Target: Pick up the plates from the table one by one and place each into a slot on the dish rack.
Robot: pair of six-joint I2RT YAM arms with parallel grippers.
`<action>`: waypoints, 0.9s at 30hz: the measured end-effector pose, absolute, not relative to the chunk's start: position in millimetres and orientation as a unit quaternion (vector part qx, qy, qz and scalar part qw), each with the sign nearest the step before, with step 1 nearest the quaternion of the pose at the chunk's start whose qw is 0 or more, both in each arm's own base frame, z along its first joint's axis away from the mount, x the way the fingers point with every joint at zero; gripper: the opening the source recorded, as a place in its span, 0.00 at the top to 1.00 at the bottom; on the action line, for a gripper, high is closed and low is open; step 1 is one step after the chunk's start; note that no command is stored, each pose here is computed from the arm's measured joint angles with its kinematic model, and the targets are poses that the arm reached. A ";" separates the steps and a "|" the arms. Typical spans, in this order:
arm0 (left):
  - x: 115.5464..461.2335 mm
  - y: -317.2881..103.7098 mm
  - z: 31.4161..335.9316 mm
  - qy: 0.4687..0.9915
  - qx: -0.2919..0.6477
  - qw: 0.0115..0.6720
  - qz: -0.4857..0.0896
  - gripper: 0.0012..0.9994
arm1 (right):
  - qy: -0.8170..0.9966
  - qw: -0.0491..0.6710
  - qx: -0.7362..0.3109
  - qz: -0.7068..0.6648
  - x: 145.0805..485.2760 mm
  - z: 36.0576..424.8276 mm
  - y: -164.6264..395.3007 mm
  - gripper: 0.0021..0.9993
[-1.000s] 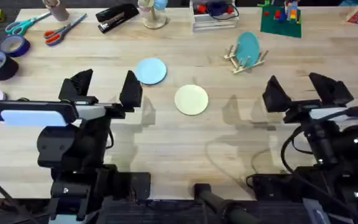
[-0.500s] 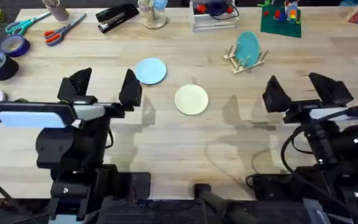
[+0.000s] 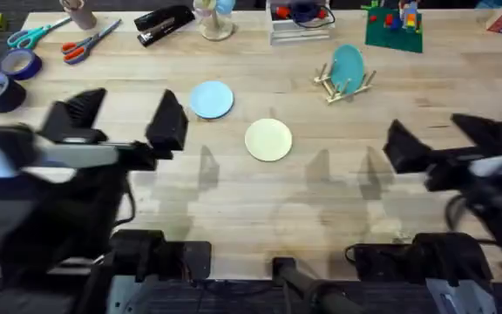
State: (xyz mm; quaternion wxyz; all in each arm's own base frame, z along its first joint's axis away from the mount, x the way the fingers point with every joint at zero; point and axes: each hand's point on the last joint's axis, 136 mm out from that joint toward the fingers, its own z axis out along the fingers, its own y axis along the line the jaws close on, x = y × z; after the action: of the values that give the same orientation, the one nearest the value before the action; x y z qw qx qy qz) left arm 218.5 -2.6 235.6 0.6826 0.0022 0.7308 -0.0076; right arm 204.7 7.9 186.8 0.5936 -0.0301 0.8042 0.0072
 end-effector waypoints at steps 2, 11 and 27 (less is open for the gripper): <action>210.8 -2.6 256.0 0.737 0.002 0.676 -0.008 0.01 | 0.810 0.585 -0.030 0.008 195.1 206.6 8.0 0.01; 196.2 -2.7 316.6 0.825 -0.002 0.565 -0.010 0.01 | 0.869 0.494 -0.031 0.012 182.6 272.9 8.6 0.01; 231.1 -12.6 366.6 0.930 0.005 0.366 -0.036 0.01 | 0.944 0.327 -0.028 0.018 230.9 308.2 8.4 0.01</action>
State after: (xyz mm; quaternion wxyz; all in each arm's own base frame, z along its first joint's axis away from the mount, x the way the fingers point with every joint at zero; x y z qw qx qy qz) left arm 231.1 -12.6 366.6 0.3659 0.0050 0.9300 -0.0359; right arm 230.9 8.4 308.2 0.3272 -0.0282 0.9444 0.0182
